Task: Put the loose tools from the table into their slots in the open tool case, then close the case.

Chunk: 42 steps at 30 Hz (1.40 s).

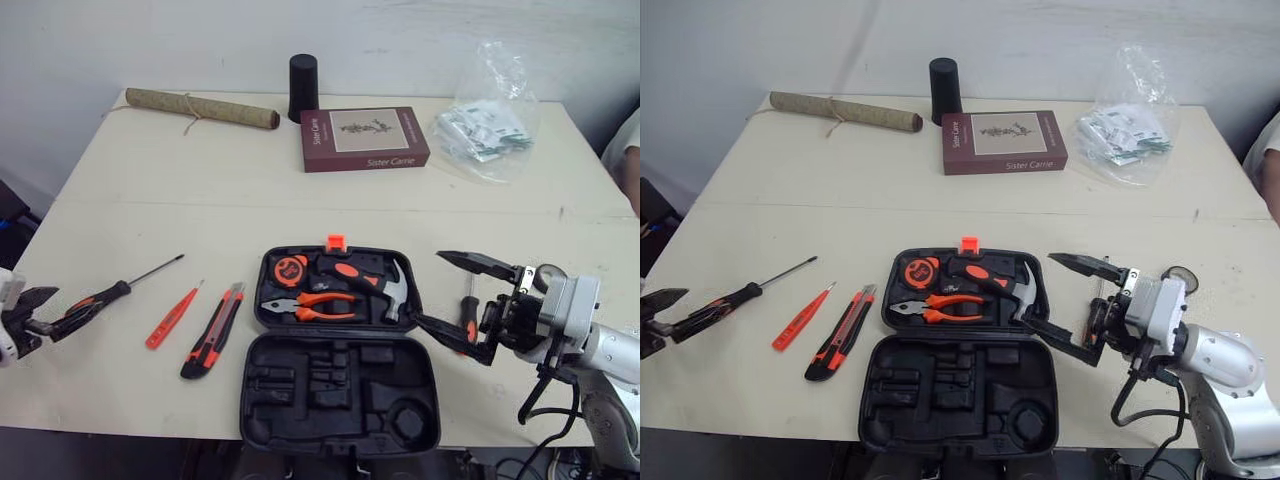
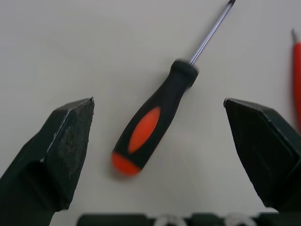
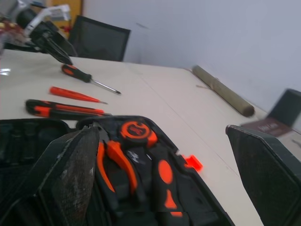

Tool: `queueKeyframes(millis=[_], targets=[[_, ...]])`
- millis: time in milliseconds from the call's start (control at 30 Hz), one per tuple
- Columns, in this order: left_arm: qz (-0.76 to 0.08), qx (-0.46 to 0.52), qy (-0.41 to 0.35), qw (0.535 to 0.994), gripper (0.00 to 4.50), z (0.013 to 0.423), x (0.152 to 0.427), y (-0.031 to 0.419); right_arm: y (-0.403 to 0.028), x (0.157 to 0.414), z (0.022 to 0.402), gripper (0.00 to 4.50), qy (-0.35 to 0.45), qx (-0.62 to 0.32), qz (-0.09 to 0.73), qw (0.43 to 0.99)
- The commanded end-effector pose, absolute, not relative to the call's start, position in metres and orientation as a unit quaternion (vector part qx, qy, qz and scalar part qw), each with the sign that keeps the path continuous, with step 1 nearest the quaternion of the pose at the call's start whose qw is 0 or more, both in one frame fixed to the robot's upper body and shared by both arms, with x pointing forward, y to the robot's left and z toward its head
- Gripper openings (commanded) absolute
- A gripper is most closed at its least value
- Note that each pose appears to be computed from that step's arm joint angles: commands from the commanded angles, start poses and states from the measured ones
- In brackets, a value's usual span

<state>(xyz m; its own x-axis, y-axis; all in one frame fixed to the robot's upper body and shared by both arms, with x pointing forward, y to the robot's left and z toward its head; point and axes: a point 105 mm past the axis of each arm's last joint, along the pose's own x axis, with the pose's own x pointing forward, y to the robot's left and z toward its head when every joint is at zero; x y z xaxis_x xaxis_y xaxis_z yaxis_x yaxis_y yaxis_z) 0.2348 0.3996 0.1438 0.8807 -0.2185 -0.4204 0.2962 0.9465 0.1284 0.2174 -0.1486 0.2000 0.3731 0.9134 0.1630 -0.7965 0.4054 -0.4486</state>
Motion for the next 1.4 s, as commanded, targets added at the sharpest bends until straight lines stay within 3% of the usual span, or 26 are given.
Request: queueKeyframes(millis=[33,200,533,633,867,1000,1100,1233,1400], targets=[[-0.163,0.128,0.239,0.949,4.49,0.135,0.236,0.408,-0.143,0.208,0.203,4.5,-0.216,-0.145,0.553,0.791],[-0.22,0.125,0.269,0.929,4.49,0.126,0.254,0.395,-0.143,0.202,0.203,4.5,-0.215,-0.131,0.569,0.783],[-0.235,0.163,0.323,0.902,4.49,0.118,0.27,0.407,-0.143,0.197,0.197,4.5,-0.196,-0.134,0.57,0.787],[-0.244,0.157,0.324,0.9,3.68,0.117,0.27,0.407,-0.145,0.198,0.197,4.5,-0.193,-0.137,0.566,0.79],[-0.275,0.14,0.302,0.902,0.79,0.115,0.264,0.398,-0.15,0.199,0.195,4.5,-0.182,-0.148,0.555,0.798],[-0.318,0.142,0.186,0.919,0.8,0.156,0.27,0.378,-0.158,0.201,0.193,4.5,-0.171,-0.161,0.545,0.805],[-0.367,0.158,0.138,0.906,0.8,0.182,0.267,0.351,-0.172,0.203,0.188,4.5,-0.154,-0.174,0.531,0.815],[-0.474,0.176,0.101,0.856,0.8,0.209,0.25,0.281,-0.195,0.202,0.18,4.5,-0.128,-0.19,0.513,0.827],[-0.593,0.205,0.153,0.764,0.8,0.198,0.221,0.204,-0.214,0.199,0.169,4.5,-0.102,-0.196,0.512,0.83]])
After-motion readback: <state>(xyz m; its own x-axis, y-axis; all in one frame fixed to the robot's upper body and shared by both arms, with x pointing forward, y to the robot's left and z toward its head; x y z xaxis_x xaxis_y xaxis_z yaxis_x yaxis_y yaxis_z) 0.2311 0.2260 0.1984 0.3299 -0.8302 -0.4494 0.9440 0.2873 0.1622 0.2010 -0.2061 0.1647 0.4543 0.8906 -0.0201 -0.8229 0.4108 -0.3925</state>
